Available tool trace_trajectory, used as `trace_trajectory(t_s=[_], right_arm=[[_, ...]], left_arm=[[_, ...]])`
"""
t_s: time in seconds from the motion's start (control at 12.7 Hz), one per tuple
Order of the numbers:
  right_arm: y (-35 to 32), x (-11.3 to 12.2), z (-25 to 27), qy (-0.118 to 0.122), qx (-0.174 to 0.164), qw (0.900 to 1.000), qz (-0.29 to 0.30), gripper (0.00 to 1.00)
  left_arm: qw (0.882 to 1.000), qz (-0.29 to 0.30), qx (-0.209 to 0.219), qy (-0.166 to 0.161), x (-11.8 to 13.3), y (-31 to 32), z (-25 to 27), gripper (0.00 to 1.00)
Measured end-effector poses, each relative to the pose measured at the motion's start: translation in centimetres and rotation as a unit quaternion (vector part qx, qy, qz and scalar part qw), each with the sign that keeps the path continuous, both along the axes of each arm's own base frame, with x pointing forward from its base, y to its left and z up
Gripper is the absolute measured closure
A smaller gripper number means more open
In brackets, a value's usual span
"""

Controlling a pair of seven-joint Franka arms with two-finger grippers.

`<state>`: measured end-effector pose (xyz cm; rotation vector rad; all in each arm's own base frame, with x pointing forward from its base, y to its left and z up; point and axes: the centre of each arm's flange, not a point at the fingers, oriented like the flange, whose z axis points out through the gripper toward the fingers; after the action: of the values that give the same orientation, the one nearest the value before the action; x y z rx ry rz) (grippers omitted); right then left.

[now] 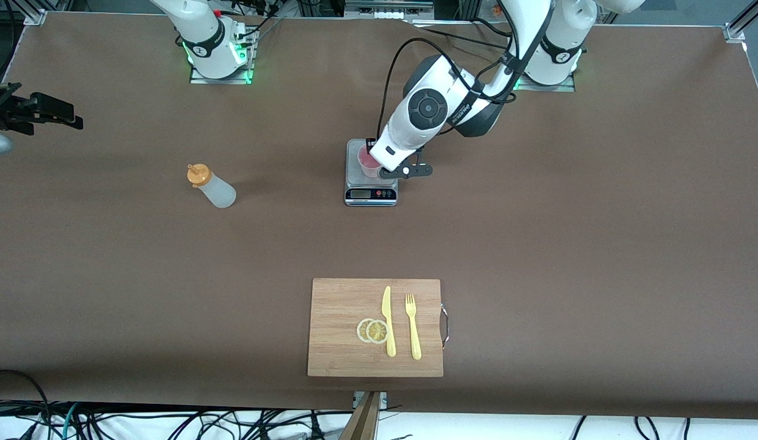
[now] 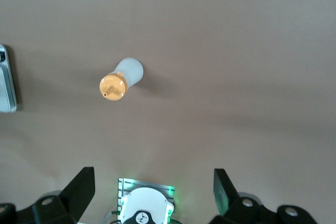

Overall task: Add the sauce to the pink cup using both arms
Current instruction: 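Lower the pink cup onto the scale and open the left gripper, then retract the left gripper while the right gripper reaches the bottle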

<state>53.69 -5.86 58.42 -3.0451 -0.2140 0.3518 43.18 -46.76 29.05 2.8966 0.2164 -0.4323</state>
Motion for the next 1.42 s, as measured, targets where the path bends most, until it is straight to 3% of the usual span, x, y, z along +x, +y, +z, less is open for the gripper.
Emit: trace_trajectory(t_s=[0.08, 0.32, 0.47, 0.71, 0.87, 1.1, 1.26, 1.42], right_arm=[[0.0, 0.0, 0.0, -0.001, 0.005, 1.000, 0.020, 0.00], [-0.2, 0.2, 0.1, -0.014, 0.020, 0.995, 0.092, 0.00], [-0.4, 0.5, 0.1, -0.027, 0.030, 0.990, 0.136, 0.00], [-1.4, 1.3, -2.3, -0.064, 0.084, 0.973, 0.206, 0.00], [-3.0, 1.5, -4.6, -0.086, 0.121, 0.957, 0.247, 0.00], [-4.1, 1.3, -7.4, -0.125, 0.183, 0.929, 0.296, 0.00], [-4.9, 0.6, -10.6, -0.160, 0.237, 0.900, 0.330, 0.00], [-5.7, -0.4, -14.2, -0.198, 0.288, 0.864, 0.362, 0.01]], left_arm=[[1.000, -0.002, -0.002, 0.001, 0.0, -0.1, 0.8, 0.13], [1.000, -0.003, -0.005, 0.012, 0.7, 0.8, 4.3, 0.02], [1.000, 0.002, -0.009, 0.022, 2.7, 2.2, 7.5, 0.02], [0.999, 0.031, -0.010, 0.017, 7.7, 7.1, 12.0, 0.00], [0.999, 0.044, 0.013, -0.010, 11.3, 12.8, 15.7, 0.00], [0.998, 0.023, 0.035, -0.046, 14.0, 20.6, 21.3, 0.00], [0.998, 0.007, 0.039, -0.054, 15.2, 26.4, 23.7, 0.00], [0.998, -0.012, 0.036, -0.058, 16.4, 33.5, 25.4, 0.00]])
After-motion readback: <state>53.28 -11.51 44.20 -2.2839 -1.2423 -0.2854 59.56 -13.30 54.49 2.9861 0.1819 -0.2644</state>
